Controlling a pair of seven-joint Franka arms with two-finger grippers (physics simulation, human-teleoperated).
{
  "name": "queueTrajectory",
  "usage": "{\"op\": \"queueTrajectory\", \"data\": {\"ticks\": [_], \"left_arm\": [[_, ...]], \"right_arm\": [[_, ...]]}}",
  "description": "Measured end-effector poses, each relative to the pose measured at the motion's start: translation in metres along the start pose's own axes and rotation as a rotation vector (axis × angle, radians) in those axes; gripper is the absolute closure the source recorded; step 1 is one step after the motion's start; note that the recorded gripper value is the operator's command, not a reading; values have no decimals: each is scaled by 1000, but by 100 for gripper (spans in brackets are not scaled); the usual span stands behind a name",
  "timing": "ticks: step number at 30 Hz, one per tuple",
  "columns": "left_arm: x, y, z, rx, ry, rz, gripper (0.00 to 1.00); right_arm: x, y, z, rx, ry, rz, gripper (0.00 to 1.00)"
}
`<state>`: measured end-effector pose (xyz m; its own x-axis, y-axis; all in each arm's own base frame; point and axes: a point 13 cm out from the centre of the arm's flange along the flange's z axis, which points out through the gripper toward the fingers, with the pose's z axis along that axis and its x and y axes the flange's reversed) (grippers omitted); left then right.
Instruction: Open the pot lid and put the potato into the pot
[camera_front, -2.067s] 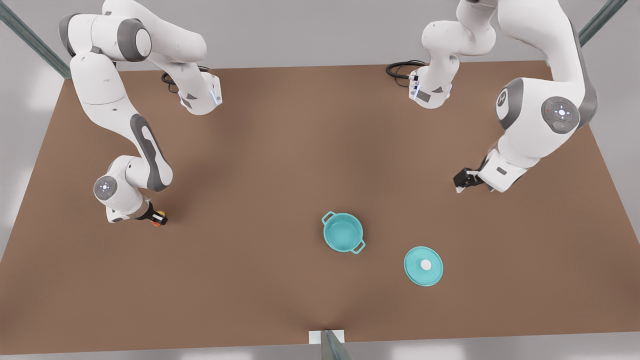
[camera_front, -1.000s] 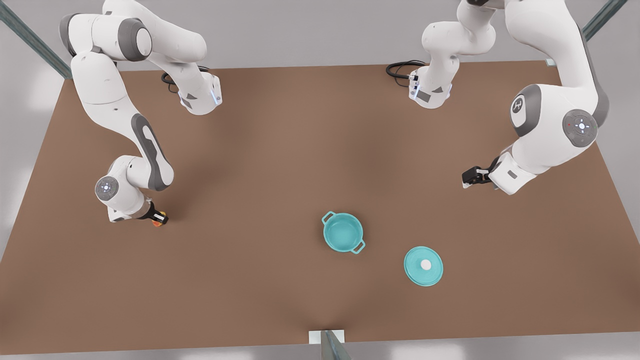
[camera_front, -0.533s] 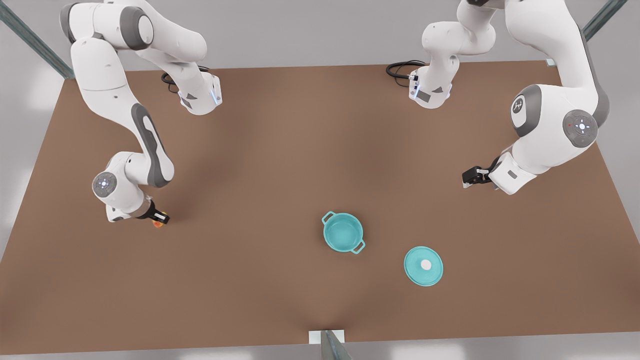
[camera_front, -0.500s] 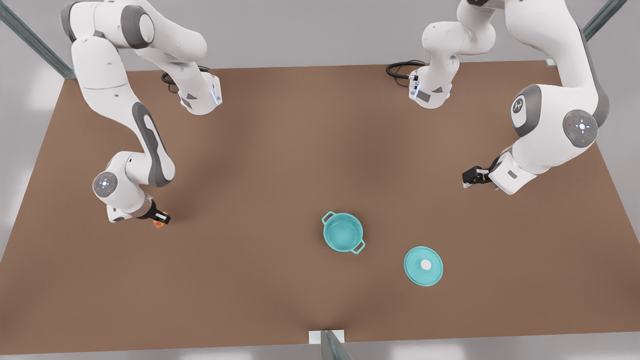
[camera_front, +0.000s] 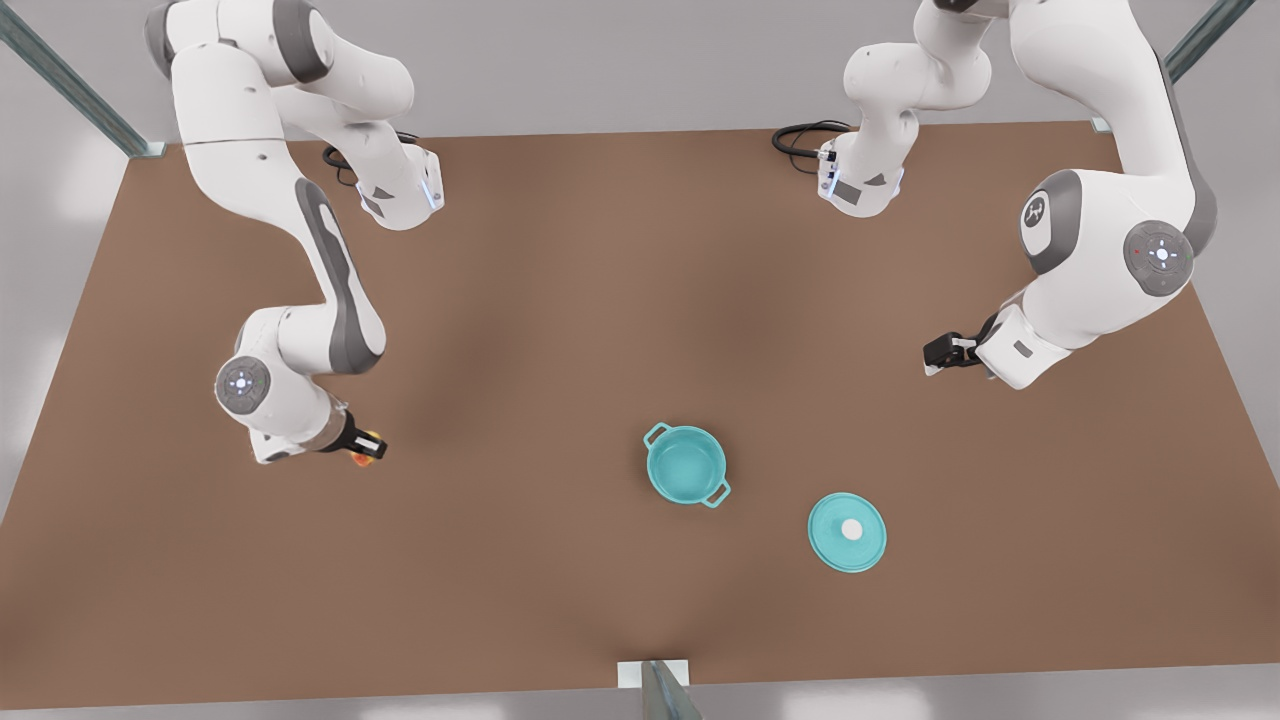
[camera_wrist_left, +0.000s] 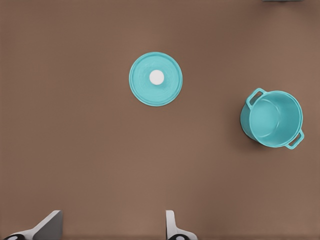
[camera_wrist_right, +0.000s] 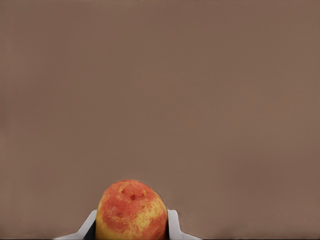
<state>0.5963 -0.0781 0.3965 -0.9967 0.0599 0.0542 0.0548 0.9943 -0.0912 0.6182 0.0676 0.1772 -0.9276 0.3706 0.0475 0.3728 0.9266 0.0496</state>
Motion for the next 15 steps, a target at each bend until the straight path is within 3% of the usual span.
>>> {"op": "queueTrajectory", "data": {"ticks": [15], "left_arm": [[0,0,-1,0,-1,1,0]], "right_arm": [[62,237,-62,-178,78,74,47]]}}
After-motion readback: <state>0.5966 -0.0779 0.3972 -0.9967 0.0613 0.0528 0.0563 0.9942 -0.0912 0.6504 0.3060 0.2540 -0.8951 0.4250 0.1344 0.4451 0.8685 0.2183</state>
